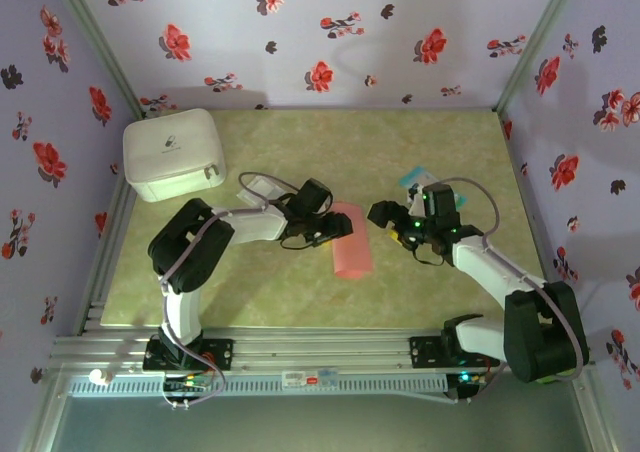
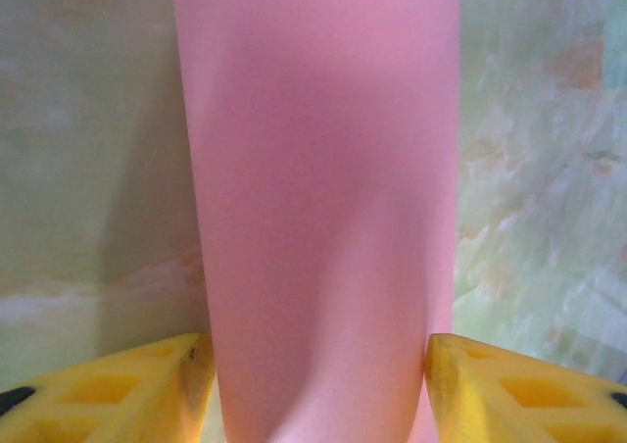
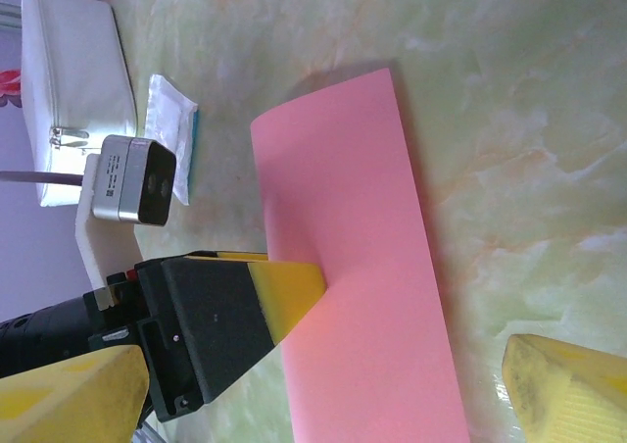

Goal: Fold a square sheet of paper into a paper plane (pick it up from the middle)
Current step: First fold the square sheet of paper in half at the center of the table.

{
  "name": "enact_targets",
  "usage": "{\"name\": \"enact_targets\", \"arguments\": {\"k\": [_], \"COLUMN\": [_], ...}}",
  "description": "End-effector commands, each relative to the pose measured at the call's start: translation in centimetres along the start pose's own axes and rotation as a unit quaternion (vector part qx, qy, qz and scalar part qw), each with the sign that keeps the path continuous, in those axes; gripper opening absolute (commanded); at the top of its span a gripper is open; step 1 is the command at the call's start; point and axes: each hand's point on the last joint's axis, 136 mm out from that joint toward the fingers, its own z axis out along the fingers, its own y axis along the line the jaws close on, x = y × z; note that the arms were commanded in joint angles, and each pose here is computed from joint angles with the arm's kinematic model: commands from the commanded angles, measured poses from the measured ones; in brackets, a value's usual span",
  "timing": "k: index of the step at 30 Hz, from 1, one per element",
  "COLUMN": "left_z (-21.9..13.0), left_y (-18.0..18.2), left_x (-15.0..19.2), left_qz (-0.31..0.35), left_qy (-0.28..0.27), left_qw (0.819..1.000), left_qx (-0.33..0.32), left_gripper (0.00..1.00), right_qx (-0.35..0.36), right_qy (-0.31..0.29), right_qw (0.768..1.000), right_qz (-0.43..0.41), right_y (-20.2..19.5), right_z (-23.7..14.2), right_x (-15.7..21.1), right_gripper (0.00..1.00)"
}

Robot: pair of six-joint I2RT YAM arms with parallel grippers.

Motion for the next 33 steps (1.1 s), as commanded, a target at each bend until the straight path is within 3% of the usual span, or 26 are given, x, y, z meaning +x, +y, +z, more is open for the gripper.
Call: {"name": "enact_targets", "arguments": {"k": [1, 11, 22, 33], "left_z": [-1.2, -1.7, -1.3, -0.2], "left_y": [1.1, 2.0, 3.2, 3.3], "left_x": [-0.6, -0.5, 0.1, 0.3], "left_qz": [0.02, 0.035, 0.076, 0.108], "left_qy": [-0.016, -0.018, 0.019, 0.035], "left_qw": [0.999, 0.996, 0.988, 0.984], "left_qx": [-0.044, -0.08, -0.131, -0.139], "left_gripper": [0.61, 0.58, 0.58, 0.6], "right_qx": [-0.008, 0.001, 0.003, 0.009], "right_qy": [-0.014, -0.007, -0.007, -0.006], "right_qw": [1.0, 1.0, 1.0, 1.0], "right_qz": [-0.008, -0.006, -0.008, -0.007], "right_y": [1.1, 0.4, 0.4, 0.1], "right_z": [-0.1, 0.6, 0.7, 0.8], "right_x": [-0.8, -0.5, -0.4, -0.3], "right_gripper": [0.94, 0.94, 0.95, 0.95]}}
